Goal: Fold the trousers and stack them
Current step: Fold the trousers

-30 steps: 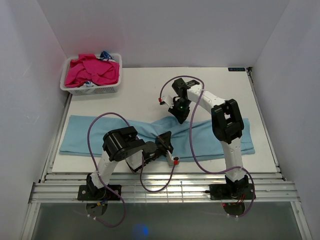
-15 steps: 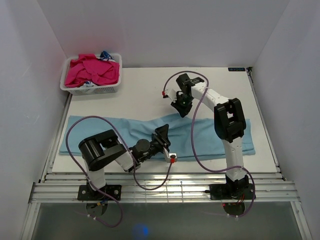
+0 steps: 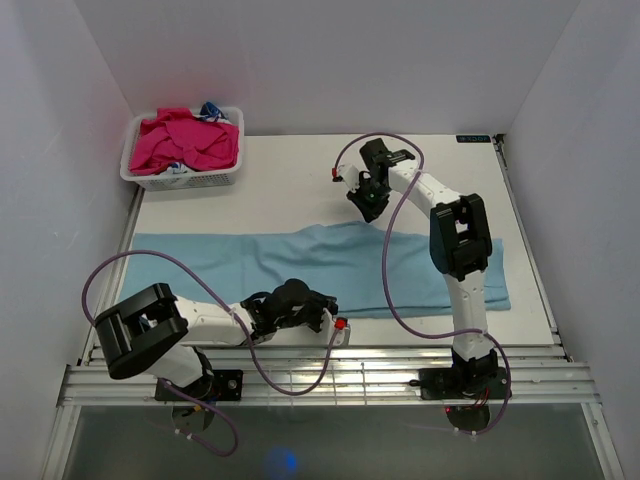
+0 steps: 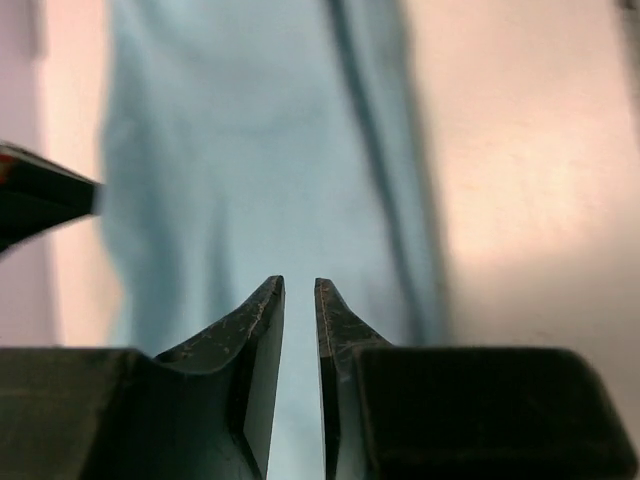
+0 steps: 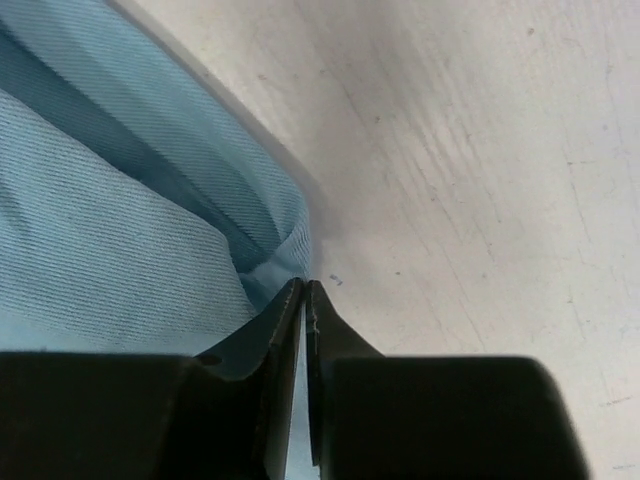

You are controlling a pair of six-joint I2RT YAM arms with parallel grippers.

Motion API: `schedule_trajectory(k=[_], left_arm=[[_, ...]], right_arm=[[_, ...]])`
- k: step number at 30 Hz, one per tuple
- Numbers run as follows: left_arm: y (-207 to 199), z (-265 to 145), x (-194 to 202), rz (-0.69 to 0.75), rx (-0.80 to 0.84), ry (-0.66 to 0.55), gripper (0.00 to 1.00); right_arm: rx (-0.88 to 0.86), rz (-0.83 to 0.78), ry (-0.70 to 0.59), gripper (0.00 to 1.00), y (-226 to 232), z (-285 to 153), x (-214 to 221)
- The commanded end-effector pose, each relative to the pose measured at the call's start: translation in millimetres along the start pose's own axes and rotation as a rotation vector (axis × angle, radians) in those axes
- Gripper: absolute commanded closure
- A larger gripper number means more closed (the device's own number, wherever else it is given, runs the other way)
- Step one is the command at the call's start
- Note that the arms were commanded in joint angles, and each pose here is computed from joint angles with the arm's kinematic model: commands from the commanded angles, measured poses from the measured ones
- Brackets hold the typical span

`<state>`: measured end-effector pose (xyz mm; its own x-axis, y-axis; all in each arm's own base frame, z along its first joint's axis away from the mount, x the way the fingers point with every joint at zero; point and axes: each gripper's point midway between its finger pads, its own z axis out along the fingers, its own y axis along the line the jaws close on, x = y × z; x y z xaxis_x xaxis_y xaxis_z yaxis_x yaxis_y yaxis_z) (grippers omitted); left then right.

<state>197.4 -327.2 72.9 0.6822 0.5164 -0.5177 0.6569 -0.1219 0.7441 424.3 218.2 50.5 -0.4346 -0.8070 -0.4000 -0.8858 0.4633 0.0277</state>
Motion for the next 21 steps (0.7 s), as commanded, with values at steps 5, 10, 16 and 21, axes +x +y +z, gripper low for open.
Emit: schedule_trajectory(k=[5,10,16,21], left_arm=[[-77,-4,10,-0.427,0.349,0.128,0.74],[-69,0,4,-0.519,0.396,0.134,0.75],[-56,-6,-26,-0.645,0.485,0.093,0.69],[-40,-12,-43,-0.729,0.505,0.092,0.63]], right_arm=[[0.257,0.068,-0.088,0.6,-59,-35,-36],[0.224,0.075,-0.249,0.62,-41,-95,-68],[-0.168,0.118,-0.181,0.79,45,-73,-38],[-0.281,0.184,-0.112,0.84,67,-25,-4]])
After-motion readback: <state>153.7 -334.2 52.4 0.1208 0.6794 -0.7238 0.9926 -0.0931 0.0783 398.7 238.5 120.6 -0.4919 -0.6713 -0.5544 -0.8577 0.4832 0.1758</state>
